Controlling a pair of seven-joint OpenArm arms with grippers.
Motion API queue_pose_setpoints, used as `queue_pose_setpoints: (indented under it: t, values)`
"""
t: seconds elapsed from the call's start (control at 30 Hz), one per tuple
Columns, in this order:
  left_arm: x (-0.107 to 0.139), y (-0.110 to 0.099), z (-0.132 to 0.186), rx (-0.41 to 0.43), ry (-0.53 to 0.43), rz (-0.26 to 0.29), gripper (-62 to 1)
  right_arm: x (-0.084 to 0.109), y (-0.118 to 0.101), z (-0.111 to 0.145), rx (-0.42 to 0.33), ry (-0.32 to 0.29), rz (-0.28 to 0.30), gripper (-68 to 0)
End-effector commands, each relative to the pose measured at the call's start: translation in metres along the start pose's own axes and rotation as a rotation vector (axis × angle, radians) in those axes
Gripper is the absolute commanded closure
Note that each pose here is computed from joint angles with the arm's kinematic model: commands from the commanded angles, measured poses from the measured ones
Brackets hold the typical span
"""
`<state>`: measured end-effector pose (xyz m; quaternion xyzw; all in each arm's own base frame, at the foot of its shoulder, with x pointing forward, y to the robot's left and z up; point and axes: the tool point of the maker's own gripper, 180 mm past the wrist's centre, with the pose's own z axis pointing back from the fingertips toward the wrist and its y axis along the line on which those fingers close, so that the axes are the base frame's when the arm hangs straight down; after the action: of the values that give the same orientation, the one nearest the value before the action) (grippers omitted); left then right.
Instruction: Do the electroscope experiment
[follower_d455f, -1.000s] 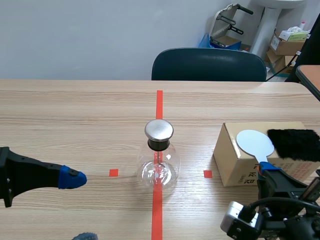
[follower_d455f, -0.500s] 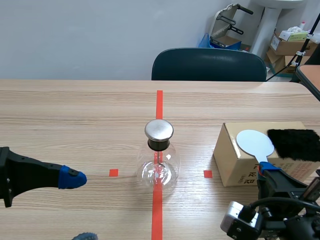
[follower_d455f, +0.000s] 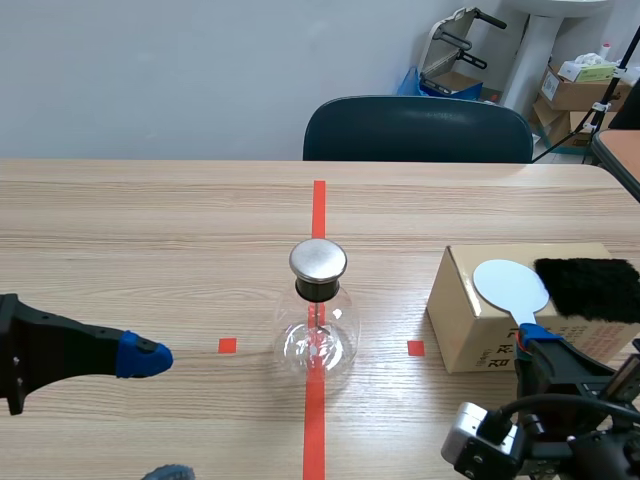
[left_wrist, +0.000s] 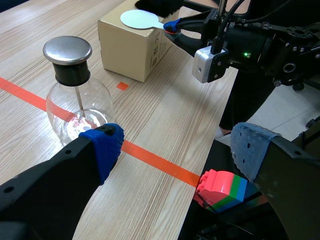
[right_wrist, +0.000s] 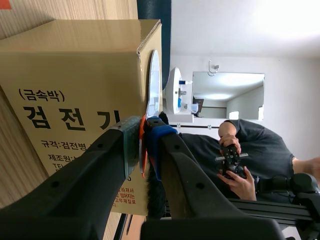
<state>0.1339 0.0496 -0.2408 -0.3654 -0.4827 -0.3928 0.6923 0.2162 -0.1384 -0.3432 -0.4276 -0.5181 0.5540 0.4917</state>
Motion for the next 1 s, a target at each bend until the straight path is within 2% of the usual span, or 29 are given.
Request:
queue_pose_setpoints:
  t: [0.0,0.07,0.23,0.33,0.53,0.67,0.73,0.97]
  values:
    - [0.003,0.002,0.000,0.004,-0.026,0.004,-46.0,-0.004,-0.013,-0.004,-0.047,0.000,0.013,-1.1]
    - [0.003,0.005,0.000,0.011,-0.038,0.001,-45.4,-0.001,-0.022,-0.005,-0.088,-0.008,0.012,-1.1]
    - [0.002,0.022,-0.006,0.059,-0.068,-0.006,-27.1,0.012,-0.056,-0.017,-0.191,-0.063,0.042,-1.1]
    - [-0.004,0.035,-0.011,0.094,-0.076,-0.005,-20.8,0.022,-0.072,-0.029,-0.247,-0.106,0.060,-1.1]
    - [-0.024,0.063,-0.022,0.155,-0.070,0.006,-7.9,0.046,-0.086,-0.044,-0.303,-0.169,0.070,-1.1]
    - [-0.039,0.079,-0.032,0.193,-0.062,0.019,-3.8,0.068,-0.088,-0.046,-0.316,-0.218,0.061,-1.1]
    - [-0.046,0.085,-0.037,0.202,-0.055,0.022,-3.8,0.078,-0.087,-0.047,-0.312,-0.237,0.054,-1.1]
    - [-0.067,0.107,-0.055,0.249,-0.033,0.029,-3.8,0.095,-0.079,-0.045,-0.278,-0.252,0.075,-1.1]
